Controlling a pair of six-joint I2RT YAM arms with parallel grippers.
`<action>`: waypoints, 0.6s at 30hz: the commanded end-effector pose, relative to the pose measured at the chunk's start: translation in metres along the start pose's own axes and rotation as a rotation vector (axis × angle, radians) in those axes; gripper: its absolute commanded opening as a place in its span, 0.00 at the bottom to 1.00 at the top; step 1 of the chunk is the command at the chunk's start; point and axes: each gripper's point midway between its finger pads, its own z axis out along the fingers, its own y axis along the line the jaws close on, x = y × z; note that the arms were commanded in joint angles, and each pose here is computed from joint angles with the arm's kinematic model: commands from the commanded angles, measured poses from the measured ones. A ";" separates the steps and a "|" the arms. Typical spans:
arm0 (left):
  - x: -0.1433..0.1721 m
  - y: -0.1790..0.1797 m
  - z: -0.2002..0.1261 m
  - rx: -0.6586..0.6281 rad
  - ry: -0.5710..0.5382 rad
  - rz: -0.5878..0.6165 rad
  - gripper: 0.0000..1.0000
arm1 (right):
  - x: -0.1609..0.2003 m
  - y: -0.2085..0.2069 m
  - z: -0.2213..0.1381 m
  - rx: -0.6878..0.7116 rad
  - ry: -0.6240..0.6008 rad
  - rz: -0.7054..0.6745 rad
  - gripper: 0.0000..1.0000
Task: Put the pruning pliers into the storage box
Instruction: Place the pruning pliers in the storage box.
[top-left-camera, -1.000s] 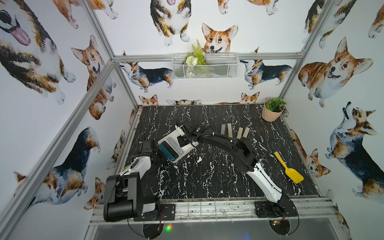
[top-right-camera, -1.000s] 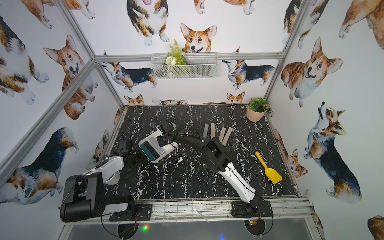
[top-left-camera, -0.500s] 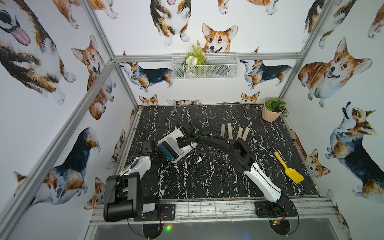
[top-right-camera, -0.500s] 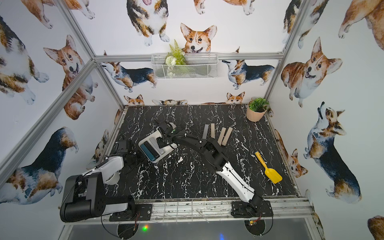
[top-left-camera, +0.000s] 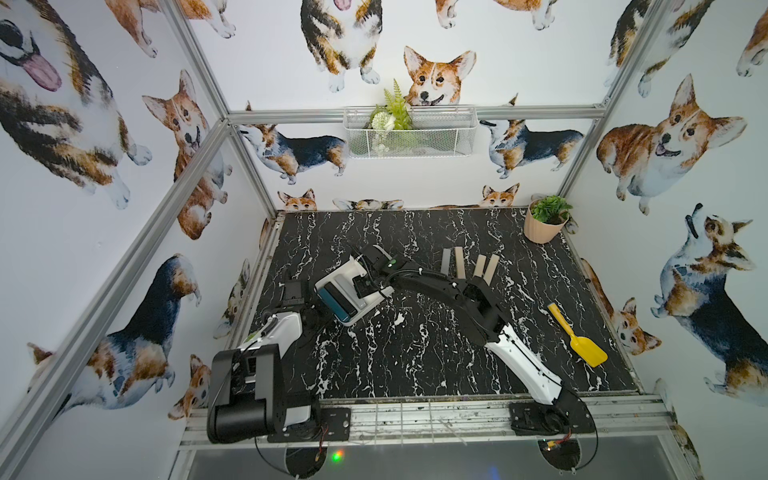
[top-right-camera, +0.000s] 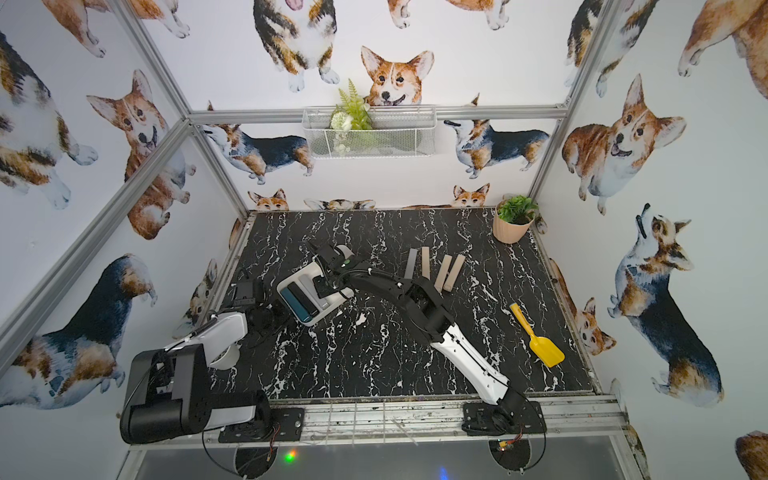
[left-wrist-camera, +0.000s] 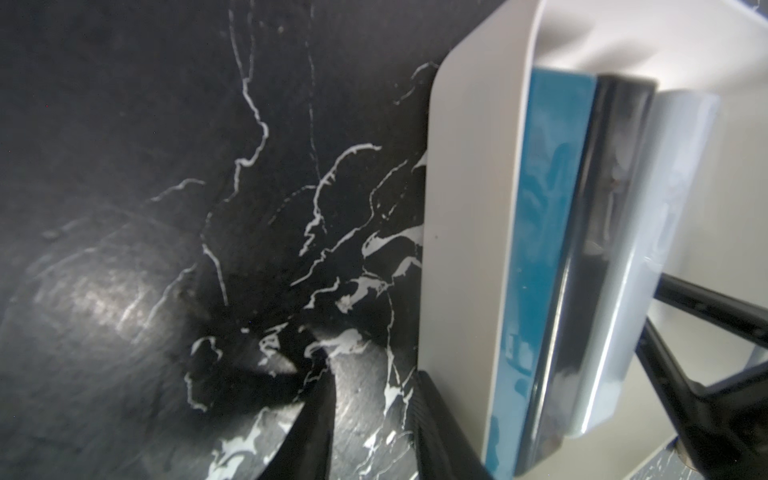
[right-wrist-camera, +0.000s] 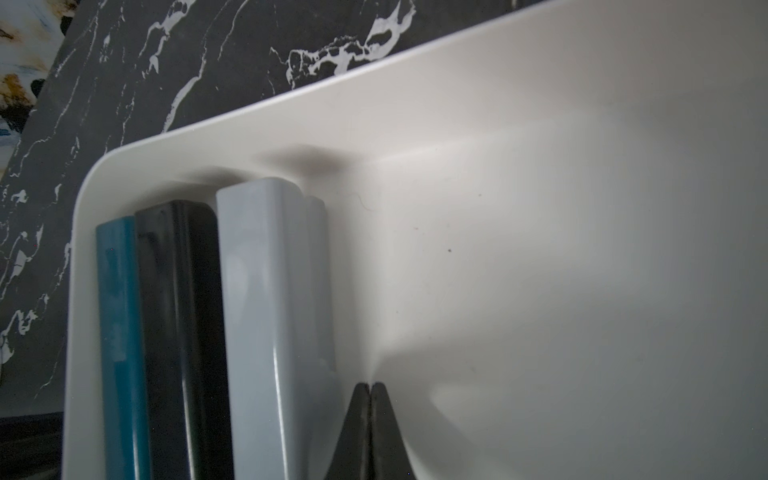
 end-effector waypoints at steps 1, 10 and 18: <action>0.002 0.002 0.001 -0.007 0.011 -0.009 0.35 | 0.002 0.005 0.000 -0.015 0.009 0.004 0.00; 0.003 0.002 0.000 -0.004 0.011 -0.008 0.35 | 0.002 0.016 0.003 -0.039 0.009 -0.007 0.00; 0.003 0.002 -0.001 0.000 0.007 -0.009 0.35 | 0.004 0.024 0.003 -0.056 0.011 -0.021 0.00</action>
